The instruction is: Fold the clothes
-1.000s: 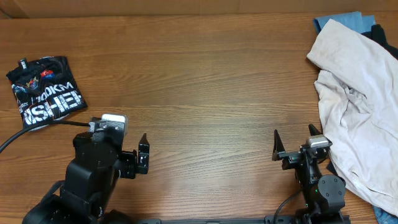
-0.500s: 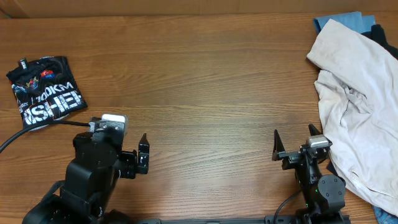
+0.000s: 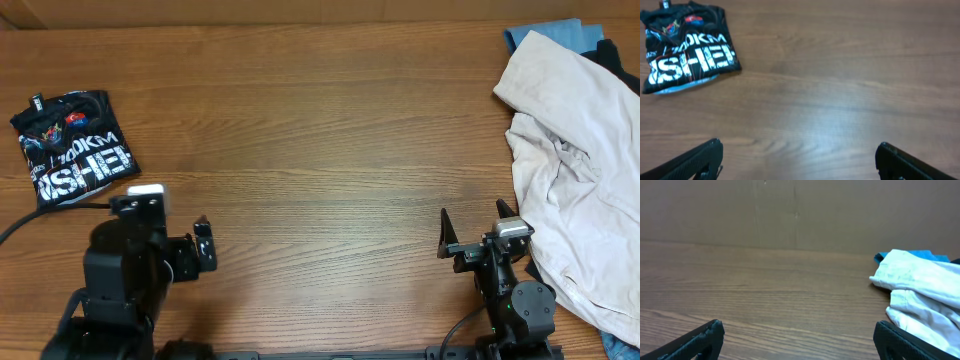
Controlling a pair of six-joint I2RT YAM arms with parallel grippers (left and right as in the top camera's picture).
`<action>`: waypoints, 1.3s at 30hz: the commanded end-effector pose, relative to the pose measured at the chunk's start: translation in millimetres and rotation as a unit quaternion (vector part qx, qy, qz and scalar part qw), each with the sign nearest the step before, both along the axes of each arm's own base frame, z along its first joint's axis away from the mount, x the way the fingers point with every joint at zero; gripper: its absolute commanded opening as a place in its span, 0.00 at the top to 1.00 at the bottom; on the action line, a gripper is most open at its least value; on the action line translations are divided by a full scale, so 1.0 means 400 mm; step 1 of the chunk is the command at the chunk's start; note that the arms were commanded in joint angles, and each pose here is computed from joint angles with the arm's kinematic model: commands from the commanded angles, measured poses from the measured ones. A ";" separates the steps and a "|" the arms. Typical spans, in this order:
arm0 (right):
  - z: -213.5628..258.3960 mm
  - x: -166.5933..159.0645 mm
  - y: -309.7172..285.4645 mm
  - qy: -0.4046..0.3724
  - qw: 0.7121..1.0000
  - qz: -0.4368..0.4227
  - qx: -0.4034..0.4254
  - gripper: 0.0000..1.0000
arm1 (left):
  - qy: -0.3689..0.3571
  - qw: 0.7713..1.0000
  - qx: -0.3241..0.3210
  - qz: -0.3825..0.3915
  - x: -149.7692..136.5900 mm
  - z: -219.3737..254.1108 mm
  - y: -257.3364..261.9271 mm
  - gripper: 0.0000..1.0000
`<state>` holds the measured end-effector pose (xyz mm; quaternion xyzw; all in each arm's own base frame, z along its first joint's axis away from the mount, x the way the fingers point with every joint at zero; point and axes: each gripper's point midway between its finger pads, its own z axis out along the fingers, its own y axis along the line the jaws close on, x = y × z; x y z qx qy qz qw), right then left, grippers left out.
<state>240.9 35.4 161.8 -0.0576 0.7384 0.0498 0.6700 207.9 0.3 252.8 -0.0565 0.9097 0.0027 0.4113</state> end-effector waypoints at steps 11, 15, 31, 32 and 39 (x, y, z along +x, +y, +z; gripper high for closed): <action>0.013 -0.001 -0.002 -0.010 1.000 -0.001 0.000 0.00 | -0.136 0.989 -0.017 -0.062 0.041 -0.212 -0.037 0.00; 0.013 -0.001 -0.002 -0.010 1.000 -0.001 0.000 0.00 | -0.217 0.974 -0.017 -0.068 0.063 -0.219 -0.043 0.00; 0.013 -0.001 -0.002 -0.010 1.000 -0.001 0.000 0.00 | -0.332 0.942 0.000 -0.047 0.096 -0.223 -0.022 0.00; 0.013 -0.001 -0.002 -0.010 1.000 -0.001 0.000 0.00 | -0.315 0.948 0.000 -0.047 0.095 -0.246 -0.022 0.00; 0.013 -0.001 -0.002 -0.010 1.000 -0.001 -0.001 0.00 | -0.318 0.947 0.000 -0.048 0.095 -0.242 -0.023 0.00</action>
